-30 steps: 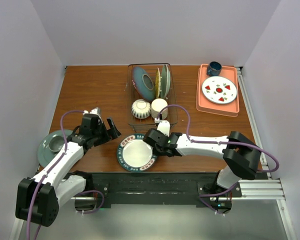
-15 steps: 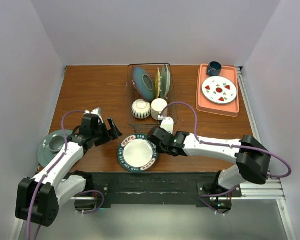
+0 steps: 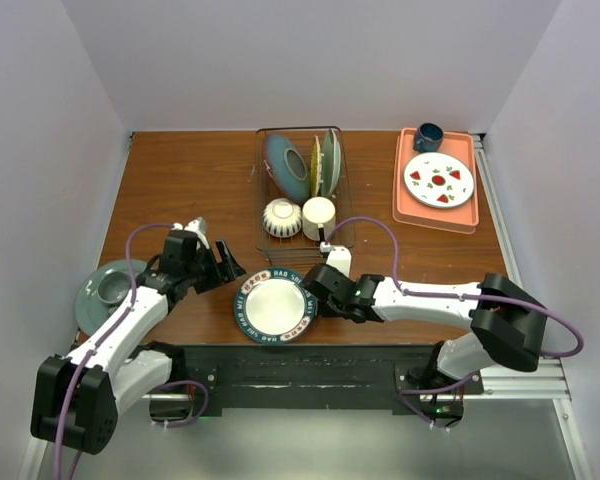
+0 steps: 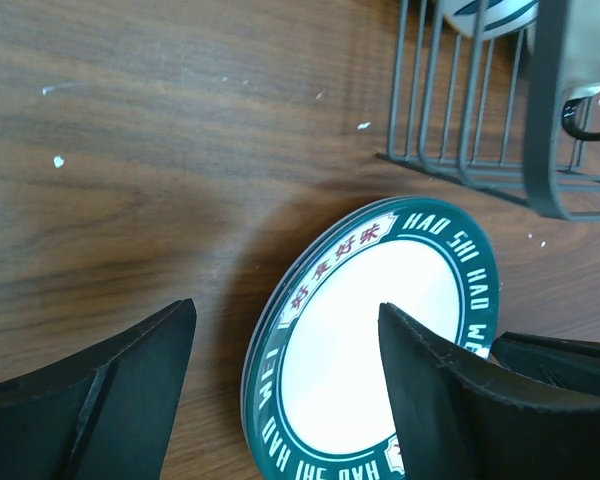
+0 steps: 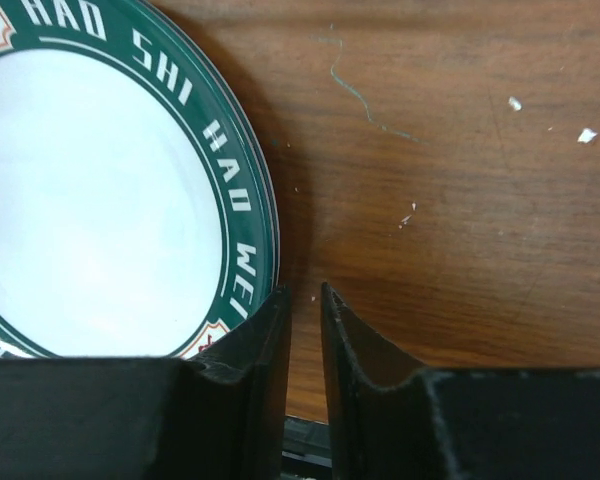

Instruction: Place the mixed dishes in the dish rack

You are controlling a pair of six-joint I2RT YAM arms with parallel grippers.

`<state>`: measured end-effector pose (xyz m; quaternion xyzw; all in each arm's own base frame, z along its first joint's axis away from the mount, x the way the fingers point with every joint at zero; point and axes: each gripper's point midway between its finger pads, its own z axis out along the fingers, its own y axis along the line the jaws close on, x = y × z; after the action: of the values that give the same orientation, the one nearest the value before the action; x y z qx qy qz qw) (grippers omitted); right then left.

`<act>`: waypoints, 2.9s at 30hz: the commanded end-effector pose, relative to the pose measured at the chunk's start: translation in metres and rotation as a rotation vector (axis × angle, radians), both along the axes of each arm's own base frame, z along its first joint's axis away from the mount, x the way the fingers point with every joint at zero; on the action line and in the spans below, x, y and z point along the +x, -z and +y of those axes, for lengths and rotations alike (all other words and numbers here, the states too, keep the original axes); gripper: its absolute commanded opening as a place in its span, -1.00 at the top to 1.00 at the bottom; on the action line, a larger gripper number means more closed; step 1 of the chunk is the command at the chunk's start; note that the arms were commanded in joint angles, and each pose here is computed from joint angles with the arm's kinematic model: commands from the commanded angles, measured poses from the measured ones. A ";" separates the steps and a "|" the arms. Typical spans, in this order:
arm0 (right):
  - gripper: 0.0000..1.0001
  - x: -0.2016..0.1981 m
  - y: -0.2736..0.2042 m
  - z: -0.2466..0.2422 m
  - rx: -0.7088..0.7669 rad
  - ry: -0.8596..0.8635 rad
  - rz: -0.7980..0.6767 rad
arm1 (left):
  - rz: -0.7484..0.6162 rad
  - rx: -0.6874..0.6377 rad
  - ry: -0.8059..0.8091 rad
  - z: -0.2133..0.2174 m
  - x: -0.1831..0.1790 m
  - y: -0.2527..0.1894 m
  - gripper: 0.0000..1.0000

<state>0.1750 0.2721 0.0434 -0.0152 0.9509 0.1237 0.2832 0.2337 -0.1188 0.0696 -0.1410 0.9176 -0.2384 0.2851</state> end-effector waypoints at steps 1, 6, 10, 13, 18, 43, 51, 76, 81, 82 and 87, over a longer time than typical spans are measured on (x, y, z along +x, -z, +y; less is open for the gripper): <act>0.61 0.002 -0.011 0.015 0.092 -0.014 -0.021 | -0.014 -0.019 0.030 -0.006 -0.003 0.001 -0.55; 0.61 0.002 -0.018 0.011 0.121 0.006 -0.040 | -0.003 -0.019 0.035 -0.007 -0.003 0.003 -0.52; 0.53 0.006 -0.035 0.012 0.153 0.005 -0.075 | -0.004 -0.017 0.039 -0.008 -0.005 0.004 -0.44; 0.39 0.006 -0.038 0.017 0.160 -0.007 -0.072 | 0.007 -0.015 0.038 -0.010 -0.007 0.007 -0.42; 0.33 0.001 -0.021 0.023 0.150 -0.026 -0.023 | 0.037 -0.016 0.024 -0.011 -0.009 0.012 -0.40; 1.00 0.013 -0.031 -0.014 -0.004 0.064 -0.097 | 0.012 -0.006 0.043 -0.014 -0.005 -0.001 -0.35; 1.00 0.025 -0.054 -0.024 -0.041 0.099 -0.169 | 0.004 0.007 0.071 -0.018 -0.004 -0.006 -0.33; 0.89 0.012 -0.037 -0.041 0.056 0.170 -0.147 | 0.126 0.018 0.265 -0.064 -0.044 0.047 0.60; 0.76 0.005 -0.030 -0.038 0.092 0.149 -0.124 | 0.128 0.016 0.277 -0.067 -0.045 0.051 0.65; 0.62 0.005 -0.030 -0.038 0.096 0.147 -0.123 | 0.127 0.012 0.276 -0.068 -0.045 0.050 0.65; -0.03 0.002 -0.030 -0.036 0.126 0.133 -0.122 | 0.135 0.007 0.282 -0.070 -0.047 0.054 0.82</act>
<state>0.1758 0.2307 0.0672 0.0507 0.9291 0.1356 0.3403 0.1909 -0.1879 0.0237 -0.0278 0.9443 -0.2646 0.1934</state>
